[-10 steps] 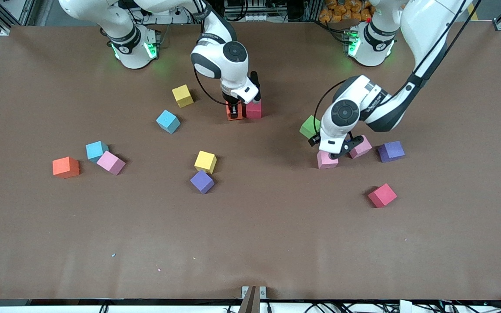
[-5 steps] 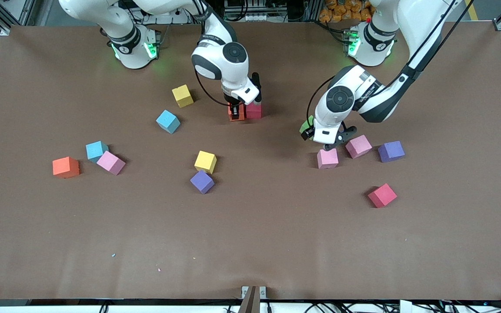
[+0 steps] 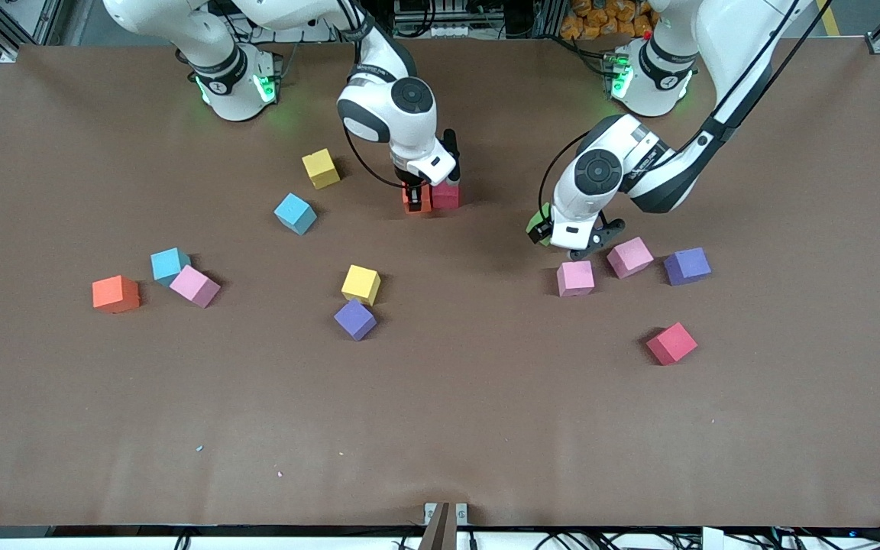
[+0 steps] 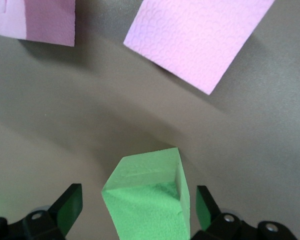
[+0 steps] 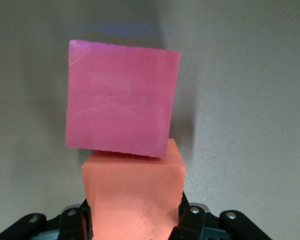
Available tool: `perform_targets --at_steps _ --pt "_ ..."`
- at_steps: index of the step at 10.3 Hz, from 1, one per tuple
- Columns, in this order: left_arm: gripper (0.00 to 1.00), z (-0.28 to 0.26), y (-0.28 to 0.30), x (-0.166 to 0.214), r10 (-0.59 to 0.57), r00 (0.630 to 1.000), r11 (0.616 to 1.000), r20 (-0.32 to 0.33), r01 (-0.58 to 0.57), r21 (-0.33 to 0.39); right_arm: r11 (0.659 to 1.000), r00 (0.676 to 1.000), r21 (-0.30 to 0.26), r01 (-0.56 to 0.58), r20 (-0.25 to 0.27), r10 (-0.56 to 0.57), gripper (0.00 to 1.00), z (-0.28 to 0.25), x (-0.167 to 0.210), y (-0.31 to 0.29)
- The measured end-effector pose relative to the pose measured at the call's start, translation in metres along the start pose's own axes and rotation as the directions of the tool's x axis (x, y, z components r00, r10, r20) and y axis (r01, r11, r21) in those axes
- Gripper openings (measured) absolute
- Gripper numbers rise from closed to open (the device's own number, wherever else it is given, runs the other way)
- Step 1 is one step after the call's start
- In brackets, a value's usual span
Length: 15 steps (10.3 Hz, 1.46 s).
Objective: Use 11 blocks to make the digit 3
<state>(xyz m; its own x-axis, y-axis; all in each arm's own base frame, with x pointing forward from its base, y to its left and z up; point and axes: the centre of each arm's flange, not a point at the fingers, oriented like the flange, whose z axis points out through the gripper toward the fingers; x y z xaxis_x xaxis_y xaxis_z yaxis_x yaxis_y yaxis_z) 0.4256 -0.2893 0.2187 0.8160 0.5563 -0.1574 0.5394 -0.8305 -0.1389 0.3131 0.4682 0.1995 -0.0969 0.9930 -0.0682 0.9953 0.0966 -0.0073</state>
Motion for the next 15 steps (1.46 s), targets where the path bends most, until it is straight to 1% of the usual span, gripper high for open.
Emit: perform_targets --at_steps 3,8,9,12,14,15 --pt "1.00 0.009 0.001 -0.002 -0.028 0.999 1.000 0.021 0.028 -0.014 1.000 1.000 -0.005 0.007 0.001 -0.007 0.59 0.000 0.000 0.000" --pt "1.00 0.025 0.005 -0.008 -0.020 0.998 1.000 0.060 0.021 -0.015 1.000 1.000 -0.009 0.018 0.003 -0.018 0.59 0.000 0.002 -0.002" --pt "0.99 0.027 0.005 -0.009 -0.018 0.998 1.000 0.066 0.019 -0.016 0.999 1.000 -0.014 0.028 0.007 -0.028 0.59 0.000 0.002 -0.003" --pt "0.59 0.027 0.006 -0.008 -0.021 0.997 0.999 0.068 0.023 -0.022 0.999 0.999 -0.017 0.032 0.007 -0.032 0.59 0.001 0.003 -0.003" --pt "0.59 0.026 0.007 -0.009 -0.032 0.997 0.999 0.068 0.034 -0.024 0.999 1.000 -0.017 0.029 0.007 -0.029 0.59 0.001 0.003 -0.003" --pt "0.55 0.025 0.009 -0.011 -0.053 0.996 0.998 0.066 0.055 -0.025 1.000 1.000 -0.017 0.017 0.006 -0.016 0.59 0.001 0.003 -0.003"
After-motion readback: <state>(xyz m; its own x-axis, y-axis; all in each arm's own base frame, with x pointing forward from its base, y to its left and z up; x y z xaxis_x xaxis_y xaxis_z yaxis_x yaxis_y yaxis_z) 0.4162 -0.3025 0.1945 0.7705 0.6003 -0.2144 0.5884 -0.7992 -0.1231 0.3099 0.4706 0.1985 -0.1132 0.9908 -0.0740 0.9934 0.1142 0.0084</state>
